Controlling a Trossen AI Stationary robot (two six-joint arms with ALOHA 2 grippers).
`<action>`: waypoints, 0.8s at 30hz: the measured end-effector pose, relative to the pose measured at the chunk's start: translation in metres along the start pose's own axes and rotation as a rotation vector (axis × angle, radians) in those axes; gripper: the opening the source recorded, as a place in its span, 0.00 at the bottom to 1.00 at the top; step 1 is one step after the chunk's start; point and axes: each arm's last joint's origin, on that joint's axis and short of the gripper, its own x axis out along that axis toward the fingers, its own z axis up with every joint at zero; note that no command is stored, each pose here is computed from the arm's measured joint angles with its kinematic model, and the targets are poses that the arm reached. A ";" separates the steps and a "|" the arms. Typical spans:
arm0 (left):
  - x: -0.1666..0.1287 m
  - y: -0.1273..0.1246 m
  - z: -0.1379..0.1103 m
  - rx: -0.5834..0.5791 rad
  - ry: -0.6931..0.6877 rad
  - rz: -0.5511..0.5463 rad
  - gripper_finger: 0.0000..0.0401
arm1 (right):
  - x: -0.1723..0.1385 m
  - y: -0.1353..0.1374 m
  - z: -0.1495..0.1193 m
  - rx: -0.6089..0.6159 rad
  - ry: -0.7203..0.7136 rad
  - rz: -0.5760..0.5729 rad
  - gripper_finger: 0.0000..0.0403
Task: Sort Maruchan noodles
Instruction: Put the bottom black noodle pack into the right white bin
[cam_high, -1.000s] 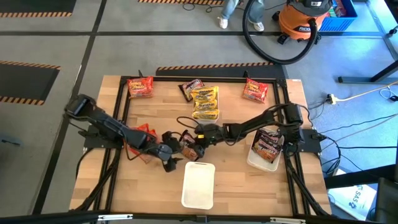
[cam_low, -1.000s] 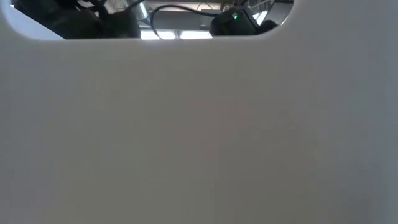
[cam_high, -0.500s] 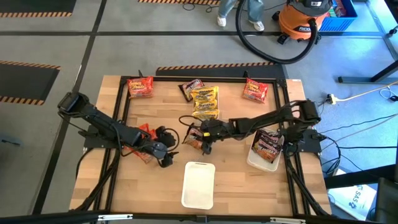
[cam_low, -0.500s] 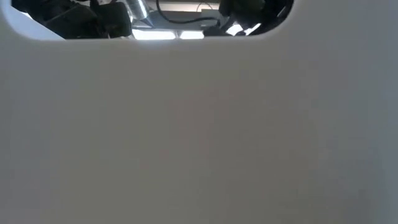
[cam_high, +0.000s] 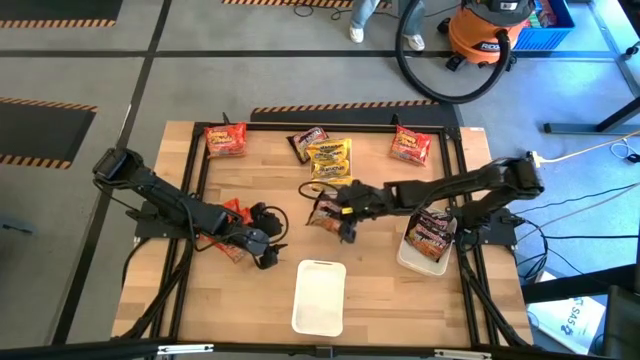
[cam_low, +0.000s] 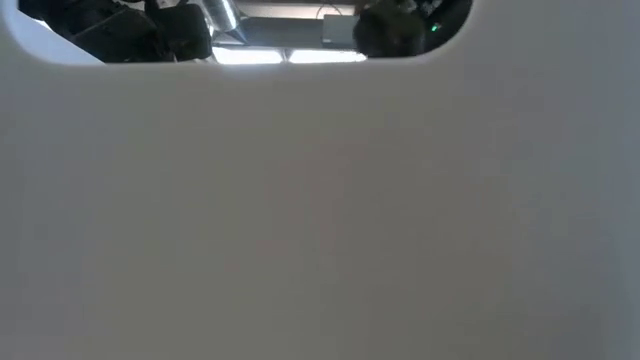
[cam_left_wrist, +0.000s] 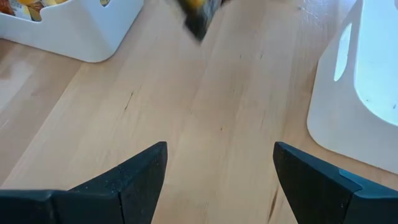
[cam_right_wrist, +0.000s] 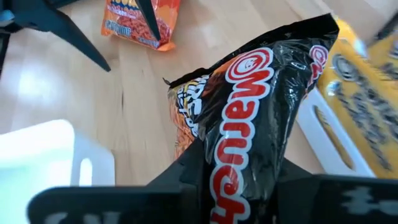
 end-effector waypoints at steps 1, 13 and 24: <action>0.000 0.000 0.000 0.000 0.000 0.000 0.72 | -0.007 -0.001 0.000 -0.001 0.014 -0.006 0.14; 0.000 0.000 0.001 -0.019 -0.011 0.002 0.72 | -0.098 0.005 -0.018 -0.011 0.198 -0.031 0.14; 0.000 -0.001 0.002 -0.025 -0.025 -0.003 0.72 | -0.160 0.016 -0.057 0.012 0.351 -0.154 0.14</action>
